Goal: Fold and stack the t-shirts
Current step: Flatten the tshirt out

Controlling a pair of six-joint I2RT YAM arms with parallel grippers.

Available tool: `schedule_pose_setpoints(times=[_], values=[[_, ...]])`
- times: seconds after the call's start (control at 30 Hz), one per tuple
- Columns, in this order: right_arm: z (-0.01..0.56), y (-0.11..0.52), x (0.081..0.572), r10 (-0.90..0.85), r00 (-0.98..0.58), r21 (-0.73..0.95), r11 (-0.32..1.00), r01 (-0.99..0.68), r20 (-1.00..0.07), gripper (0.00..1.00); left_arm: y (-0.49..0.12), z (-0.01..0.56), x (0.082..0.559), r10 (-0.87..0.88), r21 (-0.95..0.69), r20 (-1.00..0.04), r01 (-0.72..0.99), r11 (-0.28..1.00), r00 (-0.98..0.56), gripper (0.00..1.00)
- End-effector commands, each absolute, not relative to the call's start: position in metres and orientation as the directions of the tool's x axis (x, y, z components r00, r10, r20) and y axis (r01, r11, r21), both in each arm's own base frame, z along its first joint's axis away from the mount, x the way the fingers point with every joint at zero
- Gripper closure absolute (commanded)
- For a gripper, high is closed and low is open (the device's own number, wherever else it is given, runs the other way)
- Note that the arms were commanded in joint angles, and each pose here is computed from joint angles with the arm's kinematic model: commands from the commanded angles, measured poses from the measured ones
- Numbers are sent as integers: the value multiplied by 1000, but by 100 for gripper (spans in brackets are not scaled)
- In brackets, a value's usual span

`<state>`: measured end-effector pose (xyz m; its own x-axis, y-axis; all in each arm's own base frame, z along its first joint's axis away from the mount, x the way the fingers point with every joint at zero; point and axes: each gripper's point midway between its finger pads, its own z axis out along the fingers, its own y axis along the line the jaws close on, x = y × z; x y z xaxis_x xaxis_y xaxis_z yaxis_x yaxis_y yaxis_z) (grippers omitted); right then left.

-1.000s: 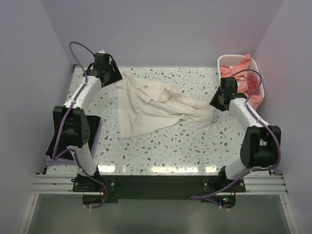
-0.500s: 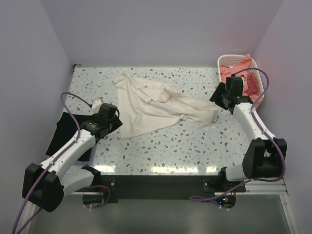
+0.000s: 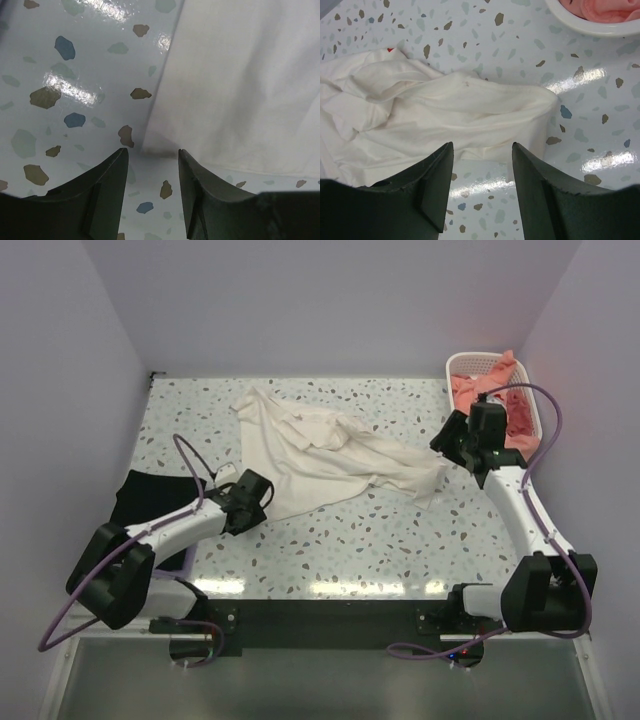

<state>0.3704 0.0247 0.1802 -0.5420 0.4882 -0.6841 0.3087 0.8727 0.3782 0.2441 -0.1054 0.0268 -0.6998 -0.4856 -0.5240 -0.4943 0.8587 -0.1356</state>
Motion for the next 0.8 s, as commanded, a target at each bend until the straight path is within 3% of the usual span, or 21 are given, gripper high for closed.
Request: schedule_pose_setpoints(times=[0.0, 0.2, 0.5, 0.77], values=[[193, 28, 370, 477, -518, 395, 879, 268, -710, 46, -110, 34, 262, -516, -171, -571, -522, 836, -639, 50], [191, 29, 371, 480, -521, 398, 877, 269, -706, 46, -114, 26, 261, -512, -177, -568, -512, 841, -644, 58], [184, 28, 372, 475, -539, 385, 880, 279, -695, 46, -108, 40, 277, -482, -149, -616, -509, 848, -623, 100], [153, 28, 365, 462, -590, 357, 886, 295, -662, 46, -38, 117, 294, -566, -261, -694, -577, 774, -446, 100]])
